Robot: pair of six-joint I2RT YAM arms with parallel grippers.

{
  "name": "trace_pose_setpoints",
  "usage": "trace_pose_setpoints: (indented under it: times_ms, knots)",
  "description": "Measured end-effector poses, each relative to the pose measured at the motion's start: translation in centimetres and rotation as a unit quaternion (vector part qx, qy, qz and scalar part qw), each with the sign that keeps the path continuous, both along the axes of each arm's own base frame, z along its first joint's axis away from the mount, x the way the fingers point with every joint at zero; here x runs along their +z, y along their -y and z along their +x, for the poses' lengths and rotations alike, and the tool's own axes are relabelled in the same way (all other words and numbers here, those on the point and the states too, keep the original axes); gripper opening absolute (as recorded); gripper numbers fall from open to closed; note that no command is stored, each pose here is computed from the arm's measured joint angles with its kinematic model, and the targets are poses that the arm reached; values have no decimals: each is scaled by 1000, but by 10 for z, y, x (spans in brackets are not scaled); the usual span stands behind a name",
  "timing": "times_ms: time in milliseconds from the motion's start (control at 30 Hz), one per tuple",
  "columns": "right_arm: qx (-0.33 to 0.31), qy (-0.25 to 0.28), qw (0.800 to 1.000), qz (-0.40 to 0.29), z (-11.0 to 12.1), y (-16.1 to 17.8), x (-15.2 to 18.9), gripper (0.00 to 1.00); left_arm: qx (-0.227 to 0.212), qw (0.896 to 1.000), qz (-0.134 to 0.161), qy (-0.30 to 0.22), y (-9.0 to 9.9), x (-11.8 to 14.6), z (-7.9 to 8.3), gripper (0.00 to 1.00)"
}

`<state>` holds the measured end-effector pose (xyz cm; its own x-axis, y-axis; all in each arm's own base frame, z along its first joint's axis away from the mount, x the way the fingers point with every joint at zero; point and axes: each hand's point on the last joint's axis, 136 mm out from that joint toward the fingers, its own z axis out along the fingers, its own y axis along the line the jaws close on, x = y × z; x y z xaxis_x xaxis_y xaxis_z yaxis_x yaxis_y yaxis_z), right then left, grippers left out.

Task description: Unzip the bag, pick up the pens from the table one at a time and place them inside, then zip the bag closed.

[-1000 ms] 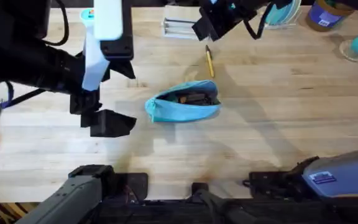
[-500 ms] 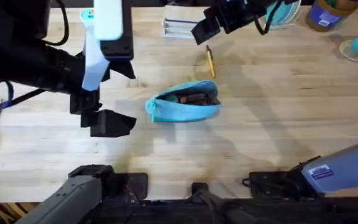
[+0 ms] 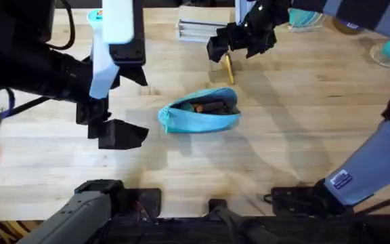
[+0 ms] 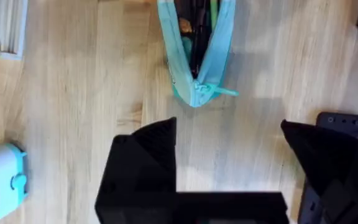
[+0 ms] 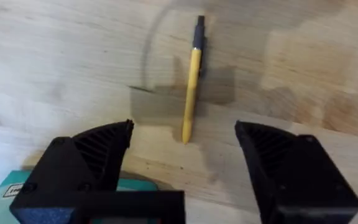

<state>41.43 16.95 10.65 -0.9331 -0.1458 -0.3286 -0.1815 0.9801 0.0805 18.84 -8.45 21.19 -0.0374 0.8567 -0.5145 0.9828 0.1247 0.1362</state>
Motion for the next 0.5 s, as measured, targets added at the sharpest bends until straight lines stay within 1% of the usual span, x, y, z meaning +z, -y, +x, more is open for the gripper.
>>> trace_pose_setpoints:
  times_ms: [167,333,500]
  knots:
    - [-24,4,1000,-7,3,5,0,998,0,1000,0,0,0,0,0,993]
    - [-30,3,1000,-9,3,6,-2,998,0,1000,0,0,0,0,0,993]
    - [-31,-21,999,-19,3,6,-26,998,0,1000,0,0,0,0,0,992]
